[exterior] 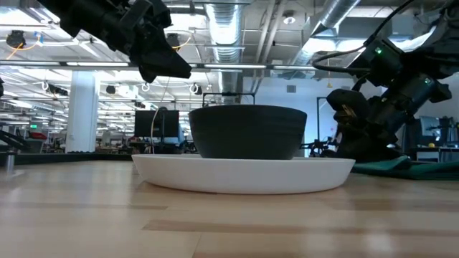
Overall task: Set table place
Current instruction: Put the blue fork to the right of the white plate
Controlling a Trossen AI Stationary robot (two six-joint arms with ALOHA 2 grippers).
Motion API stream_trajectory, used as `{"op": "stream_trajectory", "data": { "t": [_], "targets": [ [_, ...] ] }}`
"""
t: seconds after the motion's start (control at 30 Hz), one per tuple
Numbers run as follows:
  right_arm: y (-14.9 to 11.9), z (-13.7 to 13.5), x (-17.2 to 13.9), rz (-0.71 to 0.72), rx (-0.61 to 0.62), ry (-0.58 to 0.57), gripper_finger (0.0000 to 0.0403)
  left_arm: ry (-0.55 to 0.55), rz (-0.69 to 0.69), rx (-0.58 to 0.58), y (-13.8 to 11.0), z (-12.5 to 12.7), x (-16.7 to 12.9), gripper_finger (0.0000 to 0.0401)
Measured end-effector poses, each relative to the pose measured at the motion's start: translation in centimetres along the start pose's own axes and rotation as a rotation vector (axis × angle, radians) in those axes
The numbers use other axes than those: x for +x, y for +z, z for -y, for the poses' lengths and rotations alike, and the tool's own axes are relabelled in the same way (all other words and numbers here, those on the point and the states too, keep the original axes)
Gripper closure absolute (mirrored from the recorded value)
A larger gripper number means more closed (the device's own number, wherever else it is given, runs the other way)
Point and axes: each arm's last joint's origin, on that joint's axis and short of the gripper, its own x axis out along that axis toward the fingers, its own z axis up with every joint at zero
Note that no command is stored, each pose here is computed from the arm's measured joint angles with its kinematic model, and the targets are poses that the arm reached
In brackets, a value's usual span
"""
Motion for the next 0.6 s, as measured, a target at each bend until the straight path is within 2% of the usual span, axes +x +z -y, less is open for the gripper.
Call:
{"op": "stream_trajectory", "data": {
  "t": [0.37,0.6],
  "targets": [
    [-0.01,-0.01,0.00,-0.002,0.022,0.005,0.0338,0.003,-0.031,-0.003,-0.31,-0.02,0.00,0.0307],
    [-0.03,-0.04,0.00,-0.005,0.078,0.011,0.0292,-0.016,-0.034,0.005,-0.38,0.45,-0.04,0.0307]
  ]
}}
